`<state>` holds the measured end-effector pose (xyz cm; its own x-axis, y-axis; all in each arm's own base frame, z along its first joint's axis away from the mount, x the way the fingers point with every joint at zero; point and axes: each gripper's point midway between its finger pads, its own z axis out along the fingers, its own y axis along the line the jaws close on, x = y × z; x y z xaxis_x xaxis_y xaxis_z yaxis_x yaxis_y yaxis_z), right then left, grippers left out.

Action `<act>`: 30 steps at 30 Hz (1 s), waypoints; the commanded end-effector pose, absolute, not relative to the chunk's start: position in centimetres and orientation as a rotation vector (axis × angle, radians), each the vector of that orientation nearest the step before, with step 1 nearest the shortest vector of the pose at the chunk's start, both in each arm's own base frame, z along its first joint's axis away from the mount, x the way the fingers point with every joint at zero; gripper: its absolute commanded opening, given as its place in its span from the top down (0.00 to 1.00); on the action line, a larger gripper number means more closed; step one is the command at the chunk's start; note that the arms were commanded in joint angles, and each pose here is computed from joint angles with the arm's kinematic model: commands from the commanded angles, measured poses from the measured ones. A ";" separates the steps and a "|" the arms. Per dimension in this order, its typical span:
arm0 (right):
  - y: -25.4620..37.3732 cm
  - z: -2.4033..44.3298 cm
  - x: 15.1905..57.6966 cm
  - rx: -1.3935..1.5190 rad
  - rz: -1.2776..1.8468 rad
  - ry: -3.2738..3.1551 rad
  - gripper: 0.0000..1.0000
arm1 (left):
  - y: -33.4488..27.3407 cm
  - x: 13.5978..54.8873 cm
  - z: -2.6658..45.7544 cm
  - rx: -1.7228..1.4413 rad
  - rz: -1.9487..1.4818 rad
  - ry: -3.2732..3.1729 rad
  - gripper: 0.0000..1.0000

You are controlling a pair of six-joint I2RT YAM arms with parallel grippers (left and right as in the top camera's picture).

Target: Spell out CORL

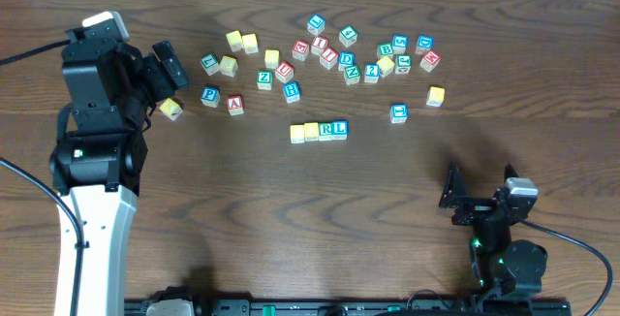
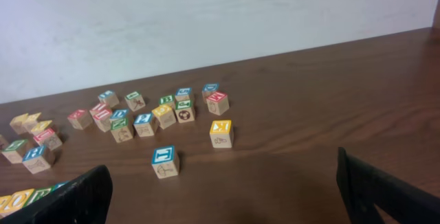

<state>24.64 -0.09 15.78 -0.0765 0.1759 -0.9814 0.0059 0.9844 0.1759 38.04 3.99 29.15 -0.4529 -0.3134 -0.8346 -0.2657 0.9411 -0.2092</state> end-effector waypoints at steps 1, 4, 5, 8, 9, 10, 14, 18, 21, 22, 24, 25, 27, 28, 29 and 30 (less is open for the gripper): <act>-0.4 15.8 24.6 0.141 0.128 1.636 0.01 | 4.2 38.2 30.0 -0.411 -0.050 2.044 0.02; -0.4 15.8 24.6 0.141 0.128 1.635 0.01 | 4.2 38.2 30.0 -0.411 -0.050 2.044 0.02; -0.4 15.8 24.6 0.140 0.128 1.635 0.01 | 4.2 38.2 30.0 -0.411 -0.050 2.044 0.02; -0.4 15.7 24.6 0.141 0.128 1.637 0.01 | 4.2 38.2 30.0 -0.411 -0.050 2.044 0.02; -0.4 15.7 24.6 0.141 0.128 1.637 0.01 | 4.2 38.2 30.0 -0.411 -0.050 2.044 0.02; -0.4 15.7 24.6 0.141 0.128 1.637 0.01 | 4.2 38.2 30.0 -0.411 -0.050 2.044 0.02; -0.4 15.8 24.6 0.141 0.128 1.637 0.01 | 4.2 38.2 30.0 -0.411 -0.050 2.044 0.02; -0.4 15.8 24.6 0.141 0.128 1.637 0.01 | 4.2 38.2 30.0 -0.411 -0.050 2.044 0.02; -0.4 15.8 24.6 0.141 0.128 1.637 0.01 | 4.2 38.2 30.0 -0.411 -0.049 2.045 0.02; -0.4 15.8 24.6 0.141 0.128 1.637 0.01 | 4.2 38.2 30.0 -0.411 -0.050 2.044 0.02; -0.4 15.8 24.6 0.141 0.128 1.637 0.01 | 4.2 38.2 30.0 -0.411 -0.050 2.044 0.02; -0.4 15.8 24.6 0.141 0.128 1.637 0.01 | 4.2 38.2 30.0 -0.411 -0.050 2.044 0.02; -0.4 15.8 24.6 0.141 0.128 1.637 0.01 | 4.2 38.2 30.0 -0.411 -0.050 2.044 0.02; -0.4 15.8 24.6 0.141 0.129 1.637 0.01 | 4.2 38.2 30.0 -0.411 -0.050 2.044 0.02; -0.4 15.8 24.6 0.141 0.128 1.637 0.01 | 4.2 38.2 30.0 -0.411 -0.050 2.045 0.02; -0.4 15.8 24.6 0.141 0.128 1.637 0.01 | 4.2 37.9 30.2 -0.410 -0.051 2.039 0.02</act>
